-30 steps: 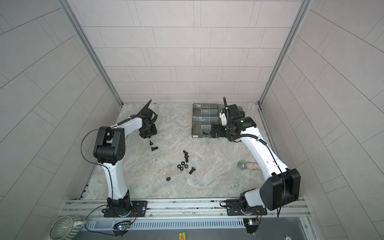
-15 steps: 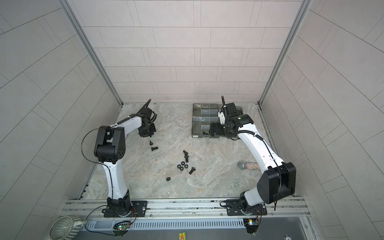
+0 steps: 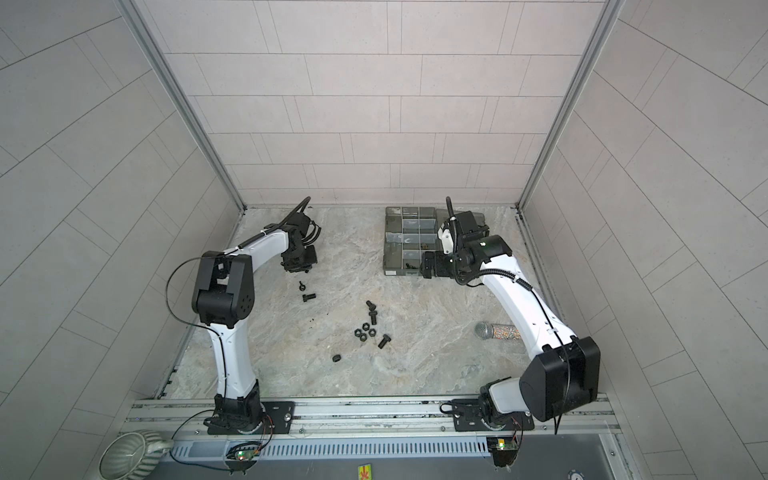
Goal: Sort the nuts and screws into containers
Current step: 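Carry the wing nut over the box with the left gripper while the right draws back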
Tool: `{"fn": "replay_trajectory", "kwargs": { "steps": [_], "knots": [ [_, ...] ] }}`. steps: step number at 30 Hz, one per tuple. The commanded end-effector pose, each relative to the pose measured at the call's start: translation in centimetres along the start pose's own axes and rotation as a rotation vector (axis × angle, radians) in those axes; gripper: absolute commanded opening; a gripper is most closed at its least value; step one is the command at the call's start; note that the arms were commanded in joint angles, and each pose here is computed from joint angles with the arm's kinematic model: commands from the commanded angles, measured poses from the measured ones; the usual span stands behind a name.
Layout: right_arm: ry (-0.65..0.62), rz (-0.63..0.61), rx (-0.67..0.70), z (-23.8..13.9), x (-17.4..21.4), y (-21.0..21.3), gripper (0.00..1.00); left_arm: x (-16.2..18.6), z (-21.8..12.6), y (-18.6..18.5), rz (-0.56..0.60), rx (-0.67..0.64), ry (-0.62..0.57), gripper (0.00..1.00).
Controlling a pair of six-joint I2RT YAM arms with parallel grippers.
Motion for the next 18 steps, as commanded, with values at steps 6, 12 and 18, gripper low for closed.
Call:
{"fn": "replay_trajectory", "kwargs": {
  "steps": [6, 12, 18],
  "knots": [
    [-0.041, 0.039, 0.021, -2.4, 3.1, -1.0, 0.99, 3.1, -4.6, -10.1, 0.250, 0.075, -0.046, 0.10],
    [-0.064, 0.055, 0.049, -4.0, 5.3, -1.8, 0.99, 5.5, -5.9, -16.6, 0.350, 0.188, -0.054, 0.10],
    [-0.090, 0.074, 0.066, -5.6, 6.4, -2.1, 0.99, 6.9, -6.6, -21.6, 0.434, 0.277, -0.076, 0.10]
  ]
}}
Point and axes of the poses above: each gripper's point midway between its finger pads, its own z axis out along the fingers, its own y axis along the line the jaws close on, x = y × z, the point moved 5 cm from there along -z, back along the fingers, and after that the axes turned 4 degrees about -z, right-handed, at the moved point
